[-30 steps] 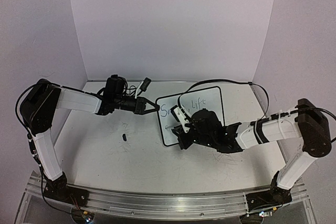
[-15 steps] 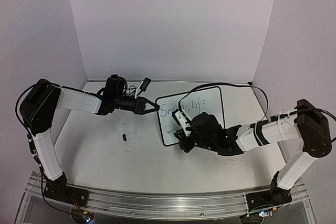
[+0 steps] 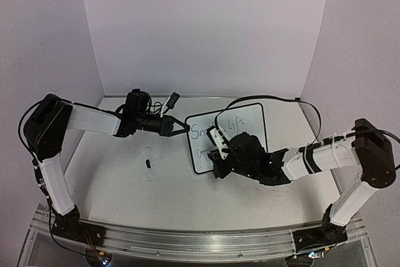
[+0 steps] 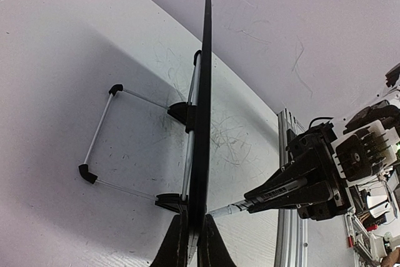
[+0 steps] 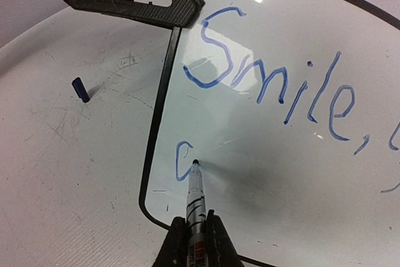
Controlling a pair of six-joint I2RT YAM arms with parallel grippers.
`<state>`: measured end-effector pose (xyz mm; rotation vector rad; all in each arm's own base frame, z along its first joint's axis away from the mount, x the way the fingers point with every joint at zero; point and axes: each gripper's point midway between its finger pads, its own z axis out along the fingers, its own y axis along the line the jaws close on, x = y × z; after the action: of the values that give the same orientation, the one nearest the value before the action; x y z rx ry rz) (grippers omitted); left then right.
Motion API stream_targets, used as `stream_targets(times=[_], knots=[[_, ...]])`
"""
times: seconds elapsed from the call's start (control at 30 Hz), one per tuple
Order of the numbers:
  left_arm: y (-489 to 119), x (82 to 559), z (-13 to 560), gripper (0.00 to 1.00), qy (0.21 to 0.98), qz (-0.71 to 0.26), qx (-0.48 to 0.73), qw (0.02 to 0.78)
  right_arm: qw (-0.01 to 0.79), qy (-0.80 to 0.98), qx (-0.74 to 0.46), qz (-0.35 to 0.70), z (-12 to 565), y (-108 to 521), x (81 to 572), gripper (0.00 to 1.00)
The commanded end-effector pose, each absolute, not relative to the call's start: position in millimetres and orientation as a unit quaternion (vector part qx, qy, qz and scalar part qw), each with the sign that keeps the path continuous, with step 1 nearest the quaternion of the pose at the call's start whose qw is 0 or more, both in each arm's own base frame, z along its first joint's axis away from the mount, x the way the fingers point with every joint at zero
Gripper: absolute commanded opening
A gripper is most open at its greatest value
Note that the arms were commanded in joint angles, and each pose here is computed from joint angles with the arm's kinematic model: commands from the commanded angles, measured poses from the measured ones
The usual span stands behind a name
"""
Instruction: Write a sentence on the whiteboard
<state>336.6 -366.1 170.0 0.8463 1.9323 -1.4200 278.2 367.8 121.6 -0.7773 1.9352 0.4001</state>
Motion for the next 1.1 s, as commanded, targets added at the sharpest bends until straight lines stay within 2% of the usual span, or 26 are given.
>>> stream_targets(times=[0.0,0.67,0.87,1.07], knots=[[-366,332,199,0.0,0.705,-0.544,0.332,0.312,0.516,0.782,-0.299,0.18,147,376,288,0.0],[-366,332,199,0.0,0.705,-0.543,0.332,0.312,0.505,0.78,-0.315,0.196,144,385,284,0.0],[-366,332,199,0.0,0.705,-0.543,0.333,0.313,0.528,0.762,-0.309,0.214,167,374,275,0.0],[-366,332,199,0.0,0.705,-0.543,0.332,0.313,0.541,0.774,-0.283,0.168,165,359,289,0.0]])
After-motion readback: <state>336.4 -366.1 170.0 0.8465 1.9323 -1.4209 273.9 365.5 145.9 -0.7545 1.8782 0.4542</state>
